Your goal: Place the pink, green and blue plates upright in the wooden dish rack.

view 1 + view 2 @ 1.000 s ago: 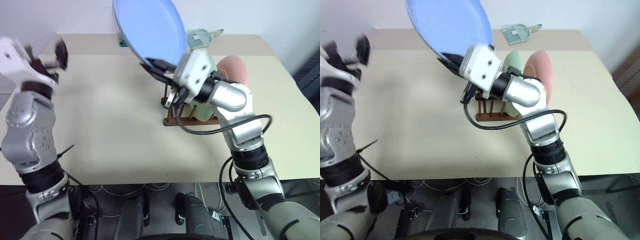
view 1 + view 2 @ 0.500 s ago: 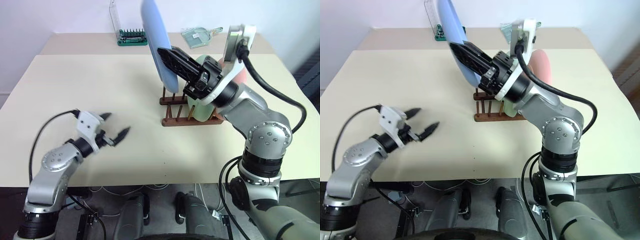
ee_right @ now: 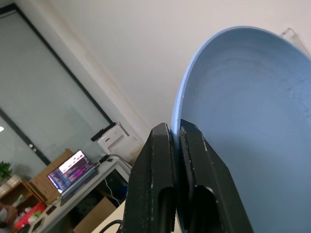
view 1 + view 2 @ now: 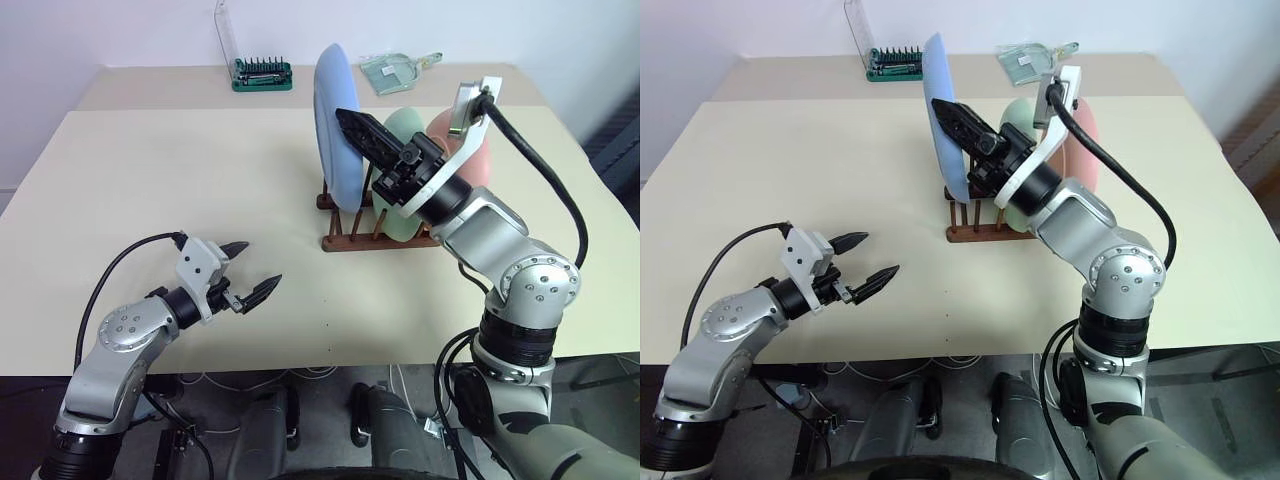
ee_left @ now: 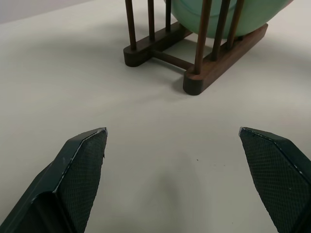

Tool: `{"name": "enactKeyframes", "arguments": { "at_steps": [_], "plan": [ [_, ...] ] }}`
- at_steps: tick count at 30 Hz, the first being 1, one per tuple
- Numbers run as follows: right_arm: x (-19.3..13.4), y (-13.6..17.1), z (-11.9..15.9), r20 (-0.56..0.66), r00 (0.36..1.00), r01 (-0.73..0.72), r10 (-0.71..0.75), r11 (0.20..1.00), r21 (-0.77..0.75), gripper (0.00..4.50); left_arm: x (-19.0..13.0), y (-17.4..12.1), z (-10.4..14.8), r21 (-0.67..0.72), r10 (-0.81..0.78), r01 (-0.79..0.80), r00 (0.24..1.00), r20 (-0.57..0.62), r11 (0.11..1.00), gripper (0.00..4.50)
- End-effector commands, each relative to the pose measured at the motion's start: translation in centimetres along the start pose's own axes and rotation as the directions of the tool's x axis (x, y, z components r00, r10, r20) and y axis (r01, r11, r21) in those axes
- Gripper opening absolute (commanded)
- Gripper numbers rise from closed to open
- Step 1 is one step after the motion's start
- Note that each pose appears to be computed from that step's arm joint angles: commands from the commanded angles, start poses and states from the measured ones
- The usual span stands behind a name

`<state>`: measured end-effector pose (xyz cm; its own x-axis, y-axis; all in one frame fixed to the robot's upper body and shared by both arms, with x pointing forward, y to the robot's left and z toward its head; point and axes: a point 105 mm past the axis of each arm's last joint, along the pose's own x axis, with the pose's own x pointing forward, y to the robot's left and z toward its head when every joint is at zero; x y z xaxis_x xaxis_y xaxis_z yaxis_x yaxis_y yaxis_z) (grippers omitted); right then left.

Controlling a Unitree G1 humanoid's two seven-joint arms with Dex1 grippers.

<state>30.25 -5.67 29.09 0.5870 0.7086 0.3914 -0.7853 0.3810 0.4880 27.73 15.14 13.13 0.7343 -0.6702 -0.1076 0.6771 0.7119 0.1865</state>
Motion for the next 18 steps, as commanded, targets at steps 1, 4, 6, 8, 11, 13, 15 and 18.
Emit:
{"name": "enactKeyframes", "arguments": {
  "at_steps": [1,4,6,8,11,13,15,18],
  "plan": [
    [-0.1,0.5,0.8,0.046,0.999,-0.01,0.009,1.0,0.026,0.0,0.0,-0.2,1.6,0.024,-0.007,0.005,0.998,0.062,1.0,4.46],
    [-0.1,0.1,0.7,0.048,0.999,0.015,-0.017,0.999,0.042,0.0,0.1,-0.4,1.8,0.022,-0.011,0.01,0.997,0.073,1.0,4.46],
    [-0.2,-0.1,0.7,0.052,0.998,0.029,-0.032,0.998,0.056,0.0,0.1,-0.5,1.8,0.024,-0.012,0.011,0.997,0.071,1.0,4.46],
    [-0.2,-0.3,0.6,0.05,0.998,0.041,-0.044,0.997,0.067,0.0,0.1,-0.5,1.8,0.025,-0.013,0.012,0.997,0.071,1.0,4.46],
    [-0.2,-0.6,0.4,0.046,0.997,0.058,-0.061,0.996,0.074,0.0,0.1,-0.5,1.8,0.025,-0.014,0.012,0.997,0.072,1.0,4.46],
    [-0.2,-0.8,0.4,0.045,0.997,0.066,-0.07,0.995,0.076,0.0,0.1,-0.6,1.9,0.025,-0.014,0.012,0.997,0.074,1.0,4.46],
    [-0.2,-0.9,0.4,0.044,0.996,0.074,-0.078,0.994,0.078,0.99,0.1,-0.5,1.9,0.026,-0.013,0.011,0.997,0.074,1.0,4.5],
    [-0.2,-1.0,0.4,0.043,0.996,0.08,-0.083,0.994,0.074,2.39,0.1,-0.6,1.9,0.027,-0.013,0.011,0.997,0.077,1.0,4.5]
  ]
}}
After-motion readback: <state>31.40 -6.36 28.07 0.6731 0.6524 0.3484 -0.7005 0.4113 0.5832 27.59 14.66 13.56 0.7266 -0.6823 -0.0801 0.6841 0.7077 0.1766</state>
